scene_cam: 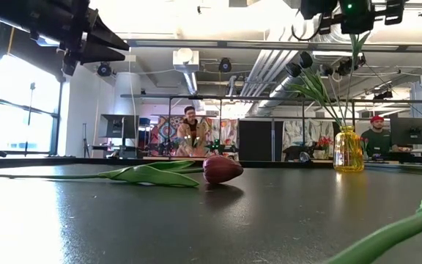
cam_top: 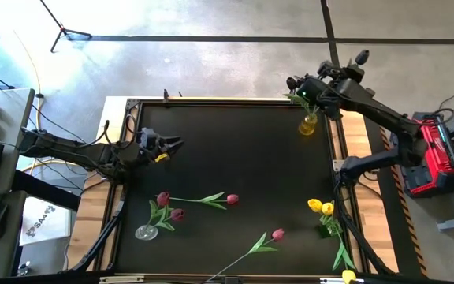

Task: Sort flowers into vase by color
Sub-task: Put the black flower into the yellow vase

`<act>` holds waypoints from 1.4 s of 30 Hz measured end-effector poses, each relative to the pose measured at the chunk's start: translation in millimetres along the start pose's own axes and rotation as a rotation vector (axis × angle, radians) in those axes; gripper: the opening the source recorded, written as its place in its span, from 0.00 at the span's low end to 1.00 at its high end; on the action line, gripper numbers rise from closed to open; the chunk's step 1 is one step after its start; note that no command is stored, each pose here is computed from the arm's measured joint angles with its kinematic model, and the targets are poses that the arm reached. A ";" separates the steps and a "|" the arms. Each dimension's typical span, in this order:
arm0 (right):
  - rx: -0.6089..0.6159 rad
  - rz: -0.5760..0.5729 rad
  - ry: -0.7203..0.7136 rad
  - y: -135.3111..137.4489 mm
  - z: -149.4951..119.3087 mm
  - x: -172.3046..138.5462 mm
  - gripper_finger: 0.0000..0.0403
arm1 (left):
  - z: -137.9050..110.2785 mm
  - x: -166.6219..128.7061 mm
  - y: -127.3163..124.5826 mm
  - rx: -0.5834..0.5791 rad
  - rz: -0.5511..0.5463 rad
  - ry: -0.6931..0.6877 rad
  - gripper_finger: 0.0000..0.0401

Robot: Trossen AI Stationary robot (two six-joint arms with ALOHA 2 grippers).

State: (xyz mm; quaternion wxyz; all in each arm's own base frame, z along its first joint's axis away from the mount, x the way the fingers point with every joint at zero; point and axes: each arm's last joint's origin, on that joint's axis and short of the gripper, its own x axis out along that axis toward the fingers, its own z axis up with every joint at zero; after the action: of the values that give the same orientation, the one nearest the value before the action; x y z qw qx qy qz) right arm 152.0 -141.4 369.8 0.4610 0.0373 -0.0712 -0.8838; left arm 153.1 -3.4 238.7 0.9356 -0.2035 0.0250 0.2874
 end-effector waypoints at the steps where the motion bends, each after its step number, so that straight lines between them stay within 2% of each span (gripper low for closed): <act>1: -0.001 -0.003 -0.001 1.6 -1.4 0.7 0.00 | 0.0 0.0 0.0 0.000 0.001 0.000 0.29; 12: -0.096 -0.030 -0.004 25.3 -26.9 7.0 0.00 | 0.2 0.0 0.3 0.000 0.010 -0.006 0.29; 19: -0.135 -0.022 0.008 26.3 -28.4 5.4 0.00 | 0.1 0.0 0.3 -0.002 0.009 -0.005 0.29; 25: -0.258 0.008 0.117 26.9 -29.4 1.5 0.00 | 0.1 0.0 0.3 0.004 0.010 -0.005 0.29; 32: -0.380 0.079 0.210 29.6 -32.1 -8.4 0.00 | 0.1 0.0 0.3 0.069 0.010 -0.005 0.29; 42: -0.519 0.213 0.398 38.4 -37.3 -14.3 0.00 | -0.6 0.0 -0.9 0.024 -0.033 0.019 0.29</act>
State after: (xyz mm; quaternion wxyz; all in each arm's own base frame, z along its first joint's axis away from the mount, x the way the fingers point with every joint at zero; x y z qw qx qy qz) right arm 196.2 -154.8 339.2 0.5496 0.0826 0.2439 -0.7947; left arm 153.6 -4.4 238.5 0.9424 -0.1952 0.0341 0.2696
